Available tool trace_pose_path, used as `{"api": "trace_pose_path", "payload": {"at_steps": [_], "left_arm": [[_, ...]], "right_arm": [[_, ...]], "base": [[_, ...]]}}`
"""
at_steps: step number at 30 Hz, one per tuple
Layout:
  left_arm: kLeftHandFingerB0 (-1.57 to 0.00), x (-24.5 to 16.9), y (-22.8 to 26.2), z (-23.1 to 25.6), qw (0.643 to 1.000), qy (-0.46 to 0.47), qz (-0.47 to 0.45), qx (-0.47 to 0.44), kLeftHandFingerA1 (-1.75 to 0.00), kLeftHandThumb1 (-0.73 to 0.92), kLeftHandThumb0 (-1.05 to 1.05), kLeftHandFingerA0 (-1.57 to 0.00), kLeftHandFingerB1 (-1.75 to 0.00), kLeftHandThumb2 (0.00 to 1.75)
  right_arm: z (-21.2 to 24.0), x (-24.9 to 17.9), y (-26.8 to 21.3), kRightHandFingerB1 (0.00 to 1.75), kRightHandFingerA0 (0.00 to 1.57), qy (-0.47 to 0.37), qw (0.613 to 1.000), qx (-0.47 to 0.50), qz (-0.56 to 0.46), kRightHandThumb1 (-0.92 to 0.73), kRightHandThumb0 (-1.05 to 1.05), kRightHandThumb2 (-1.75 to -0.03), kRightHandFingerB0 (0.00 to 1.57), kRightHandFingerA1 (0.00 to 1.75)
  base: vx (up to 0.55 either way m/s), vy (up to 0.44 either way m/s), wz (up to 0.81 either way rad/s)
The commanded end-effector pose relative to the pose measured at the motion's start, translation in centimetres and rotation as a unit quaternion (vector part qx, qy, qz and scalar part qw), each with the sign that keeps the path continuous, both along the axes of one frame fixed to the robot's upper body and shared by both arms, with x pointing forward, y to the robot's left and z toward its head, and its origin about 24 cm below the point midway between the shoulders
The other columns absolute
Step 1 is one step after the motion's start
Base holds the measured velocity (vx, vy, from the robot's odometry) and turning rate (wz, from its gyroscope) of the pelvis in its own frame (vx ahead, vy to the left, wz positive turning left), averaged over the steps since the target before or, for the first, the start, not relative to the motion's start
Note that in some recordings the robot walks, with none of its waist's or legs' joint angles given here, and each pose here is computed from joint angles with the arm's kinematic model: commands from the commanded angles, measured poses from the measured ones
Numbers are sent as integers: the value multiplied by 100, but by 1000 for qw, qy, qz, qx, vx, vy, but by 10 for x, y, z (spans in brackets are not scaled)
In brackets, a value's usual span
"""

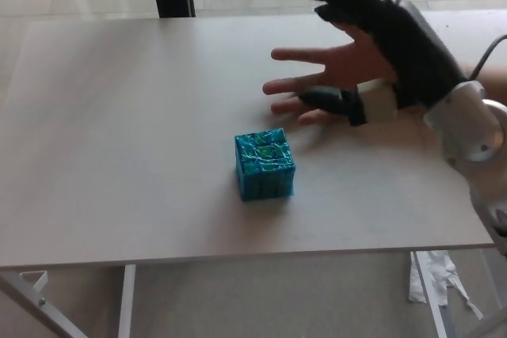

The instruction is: The robot uses its right hand to pick up a cube kept in the middle of the desk infront of it and hands it to a person

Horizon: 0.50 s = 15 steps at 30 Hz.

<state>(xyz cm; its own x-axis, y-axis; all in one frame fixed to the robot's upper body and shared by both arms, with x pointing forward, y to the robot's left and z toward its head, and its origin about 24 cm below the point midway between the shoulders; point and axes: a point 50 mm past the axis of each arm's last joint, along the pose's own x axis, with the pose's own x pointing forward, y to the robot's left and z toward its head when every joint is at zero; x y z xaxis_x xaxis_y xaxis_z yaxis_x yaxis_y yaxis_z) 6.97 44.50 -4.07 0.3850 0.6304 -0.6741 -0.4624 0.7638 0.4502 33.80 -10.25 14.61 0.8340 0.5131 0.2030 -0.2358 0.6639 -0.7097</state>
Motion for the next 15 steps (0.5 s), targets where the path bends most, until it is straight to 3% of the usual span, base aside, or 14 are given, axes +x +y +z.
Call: {"api": "trace_pose_path", "payload": {"at_steps": [1,2,3,4,9,12,13,14,15], "left_arm": [[-40,5,-1,1,1000,-1,-23,13,-70,37,-66,-77,-49,79],[-47,6,-1,2,1000,-6,-22,11,-65,47,-62,-85,-38,55],[-50,7,-1,2,1000,-11,-21,10,-62,47,-60,-79,-39,55],[-50,8,0,3,1000,-13,-20,8,-68,46,-63,-85,-39,55],[-51,10,0,4,1000,-16,-18,8,-70,46,-61,-85,-39,55],[-51,11,0,4,1000,-19,-22,7,-74,47,-61,-86,-40,55],[-51,11,-1,3,1000,-19,-23,7,-74,47,-61,-86,-40,55],[-44,12,-1,3,1000,-16,-25,9,-73,36,-66,-76,-50,79],[-50,12,-1,3,1000,-12,-25,12,-63,47,-60,-78,-39,55]], "right_arm": [[-25,12,13,33,28,31,975,-218,-6,-55,-75,-58,33,53],[-25,13,13,34,27,34,974,-224,-9,-55,-75,-58,33,52],[-26,14,13,35,29,29,972,-232,-10,-55,-76,-58,34,54],[-28,15,15,37,28,26,970,-241,-8,-55,-74,-58,32,57],[-31,16,20,39,26,23,964,-265,0,-57,-76,-58,31,58],[-37,16,26,37,23,30,956,-291,9,-58,-76,-59,30,51],[-38,16,28,37,23,31,954,-297,11,-58,-76,-59,30,51],[-39,16,30,37,22,37,952,-303,13,-58,-77,-59,28,50],[-42,15,33,35,23,44,949,-310,14,-58,-75,-58,29,48]], "base": [[0,0,0],[0,0,0],[0,0,0],[0,0,0],[0,0,0],[0,0,0],[0,0,0],[0,0,0],[0,0,0]]}}
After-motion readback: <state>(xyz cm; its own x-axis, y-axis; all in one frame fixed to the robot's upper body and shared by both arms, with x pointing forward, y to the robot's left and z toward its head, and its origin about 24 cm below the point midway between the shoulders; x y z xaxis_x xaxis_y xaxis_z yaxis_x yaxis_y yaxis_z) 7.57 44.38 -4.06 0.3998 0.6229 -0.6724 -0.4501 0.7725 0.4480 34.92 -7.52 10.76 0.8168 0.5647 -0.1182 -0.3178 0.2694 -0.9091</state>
